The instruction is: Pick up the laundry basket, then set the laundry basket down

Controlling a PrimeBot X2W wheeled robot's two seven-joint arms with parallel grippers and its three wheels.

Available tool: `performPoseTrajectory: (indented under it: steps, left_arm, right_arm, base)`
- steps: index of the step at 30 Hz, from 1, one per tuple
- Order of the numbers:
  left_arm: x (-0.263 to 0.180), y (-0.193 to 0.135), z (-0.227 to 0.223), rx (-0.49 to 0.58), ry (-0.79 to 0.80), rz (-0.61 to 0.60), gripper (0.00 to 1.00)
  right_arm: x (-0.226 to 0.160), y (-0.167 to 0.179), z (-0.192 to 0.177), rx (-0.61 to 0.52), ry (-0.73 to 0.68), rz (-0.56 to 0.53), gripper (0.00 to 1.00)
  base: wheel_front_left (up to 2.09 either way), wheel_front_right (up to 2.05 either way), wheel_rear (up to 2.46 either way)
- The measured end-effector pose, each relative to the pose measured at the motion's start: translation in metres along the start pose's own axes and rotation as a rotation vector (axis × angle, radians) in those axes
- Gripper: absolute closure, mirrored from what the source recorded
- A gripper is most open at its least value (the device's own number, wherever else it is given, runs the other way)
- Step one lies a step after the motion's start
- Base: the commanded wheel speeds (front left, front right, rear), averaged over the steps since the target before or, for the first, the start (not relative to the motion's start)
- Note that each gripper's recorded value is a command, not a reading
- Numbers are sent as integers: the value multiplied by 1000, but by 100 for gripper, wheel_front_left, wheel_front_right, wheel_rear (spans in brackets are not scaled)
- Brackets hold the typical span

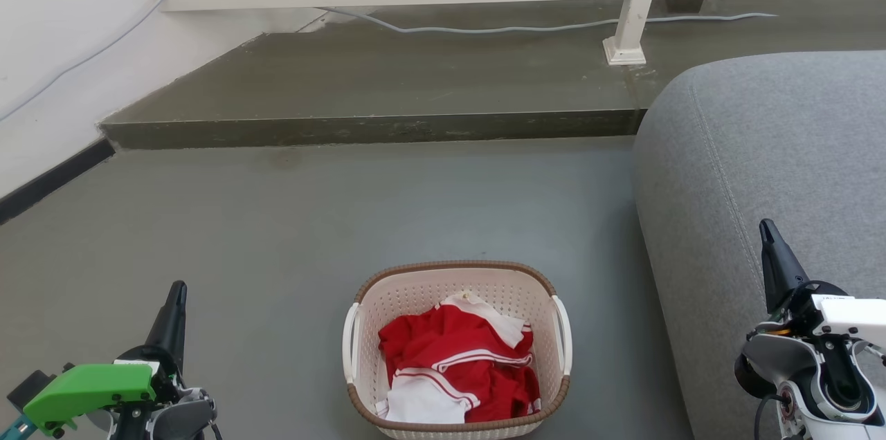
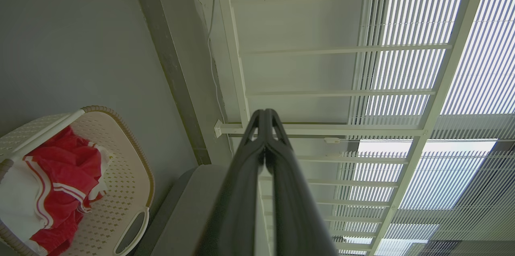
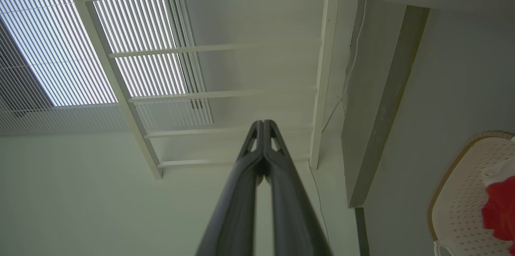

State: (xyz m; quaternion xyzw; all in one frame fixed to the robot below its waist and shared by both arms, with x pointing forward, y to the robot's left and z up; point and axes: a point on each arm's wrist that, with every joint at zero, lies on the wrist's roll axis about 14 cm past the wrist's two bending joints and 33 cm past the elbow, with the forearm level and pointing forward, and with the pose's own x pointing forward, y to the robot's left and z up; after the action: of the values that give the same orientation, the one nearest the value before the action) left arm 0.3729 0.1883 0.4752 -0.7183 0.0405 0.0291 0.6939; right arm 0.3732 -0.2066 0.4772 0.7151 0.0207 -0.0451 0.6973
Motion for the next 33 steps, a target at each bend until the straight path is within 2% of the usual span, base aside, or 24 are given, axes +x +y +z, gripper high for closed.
performPoseTrajectory:
  steps: [12,13,19,27,33]
  left_arm:
    - [0,0,0,0,0,0,100]
    - [0,1,0,-1,0,3,0]
    - [-16,37,-7,-34,-4,105,0]
    - [-16,34,-12,-25,0,98,0]
    - [-15,31,-15,27,0,91,0]
  right_arm:
    - [0,0,0,0,-1,0,100]
    - [0,-1,0,1,-1,-3,0]
    - [-18,-40,-7,30,-2,-116,0]
    - [-19,-40,-9,13,-5,-118,0]
    - [-18,-38,-14,-40,4,-111,0]
  base:
    - [0,0,0]
    - [0,0,0]
    - [0,0,0]
    - [0,0,0]
    - [0,0,0]
